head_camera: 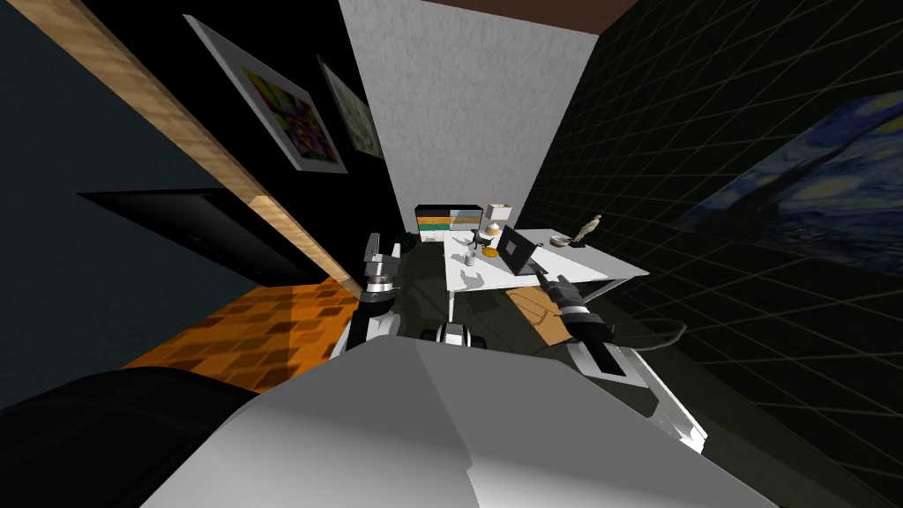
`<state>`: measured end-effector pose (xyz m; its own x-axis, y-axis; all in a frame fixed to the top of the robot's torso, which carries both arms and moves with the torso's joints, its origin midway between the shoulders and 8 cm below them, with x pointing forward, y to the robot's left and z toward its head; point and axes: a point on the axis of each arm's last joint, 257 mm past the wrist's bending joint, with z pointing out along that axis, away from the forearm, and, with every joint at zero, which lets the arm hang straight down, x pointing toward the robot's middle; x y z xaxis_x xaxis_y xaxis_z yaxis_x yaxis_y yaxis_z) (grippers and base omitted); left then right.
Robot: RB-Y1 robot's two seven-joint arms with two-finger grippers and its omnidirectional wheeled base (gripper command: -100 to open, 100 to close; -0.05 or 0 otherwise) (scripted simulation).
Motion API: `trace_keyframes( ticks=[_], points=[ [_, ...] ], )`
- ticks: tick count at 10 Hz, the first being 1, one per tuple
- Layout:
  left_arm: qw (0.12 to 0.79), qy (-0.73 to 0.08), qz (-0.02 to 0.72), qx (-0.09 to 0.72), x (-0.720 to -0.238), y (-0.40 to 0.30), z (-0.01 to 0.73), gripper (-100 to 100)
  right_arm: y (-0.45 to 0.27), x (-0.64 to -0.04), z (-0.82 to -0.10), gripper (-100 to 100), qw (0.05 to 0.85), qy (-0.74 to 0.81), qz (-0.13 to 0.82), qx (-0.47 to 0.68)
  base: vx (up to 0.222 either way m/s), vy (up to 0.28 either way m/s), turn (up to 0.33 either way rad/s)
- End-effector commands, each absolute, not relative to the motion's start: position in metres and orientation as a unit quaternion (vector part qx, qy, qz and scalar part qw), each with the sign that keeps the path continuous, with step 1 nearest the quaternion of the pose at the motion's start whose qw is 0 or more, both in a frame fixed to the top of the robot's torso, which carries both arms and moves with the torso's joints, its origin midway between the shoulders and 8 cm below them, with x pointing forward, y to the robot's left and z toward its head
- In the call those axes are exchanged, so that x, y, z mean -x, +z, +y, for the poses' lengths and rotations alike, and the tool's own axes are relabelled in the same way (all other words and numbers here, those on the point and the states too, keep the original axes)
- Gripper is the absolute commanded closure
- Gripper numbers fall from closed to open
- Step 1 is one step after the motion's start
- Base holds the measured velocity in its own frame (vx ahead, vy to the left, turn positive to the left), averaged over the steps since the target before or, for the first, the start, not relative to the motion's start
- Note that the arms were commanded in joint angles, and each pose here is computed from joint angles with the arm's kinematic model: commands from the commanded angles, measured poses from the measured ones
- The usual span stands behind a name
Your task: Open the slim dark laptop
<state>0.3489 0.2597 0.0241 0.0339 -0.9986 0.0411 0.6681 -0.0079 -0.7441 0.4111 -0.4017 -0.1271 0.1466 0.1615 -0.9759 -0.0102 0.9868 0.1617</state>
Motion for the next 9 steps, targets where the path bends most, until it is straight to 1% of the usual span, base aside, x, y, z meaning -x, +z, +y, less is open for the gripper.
trace_keyframes(
  ticks=[1, 2, 3, 6, 7, 9],
  points=[
    [0.651, -0.64, 0.27, 0.306, -0.349, 0.024, 0.26, 0, -0.144, -0.416, -0.437, -100, 0.734, -0.033, 0.678, -0.011, 0.058, 0.075, 0.161],
    [0.651, -0.64, 0.27, 0.306, -0.349, 0.024, 0.26, 0, -0.144, -0.416, -0.437, -100, 0.734, -0.033, 0.678, -0.011, 0.033, 0.049, 0.046],
    [0.651, -0.64, 0.27, 0.306, -0.349, 0.024, 0.26, 0, -0.148, -0.417, -0.453, -100, 0.725, -0.066, 0.686, 0.007, 0.028, 0.035, 0.087],
    [0.651, -0.64, 0.27, 0.306, -0.349, 0.024, 0.26, 0, -0.155, -0.418, -0.501, -100, 0.69, -0.164, 0.702, 0.06, 0.043, 0.058, 0.17],
    [0.651, -0.64, 0.27, 0.306, -0.349, 0.024, 0.26, 0, -0.155, -0.418, -0.501, -100, 0.69, -0.164, 0.702, 0.06, 0.037, 0.042, 0.031],
    [0.651, -0.64, 0.27, 0.306, -0.349, 0.024, 0.26, 0, -0.154, -0.418, -0.533, -100, 0.664, -0.225, 0.707, 0.092, 0.038, 0.031, 0.118]
  ],
)
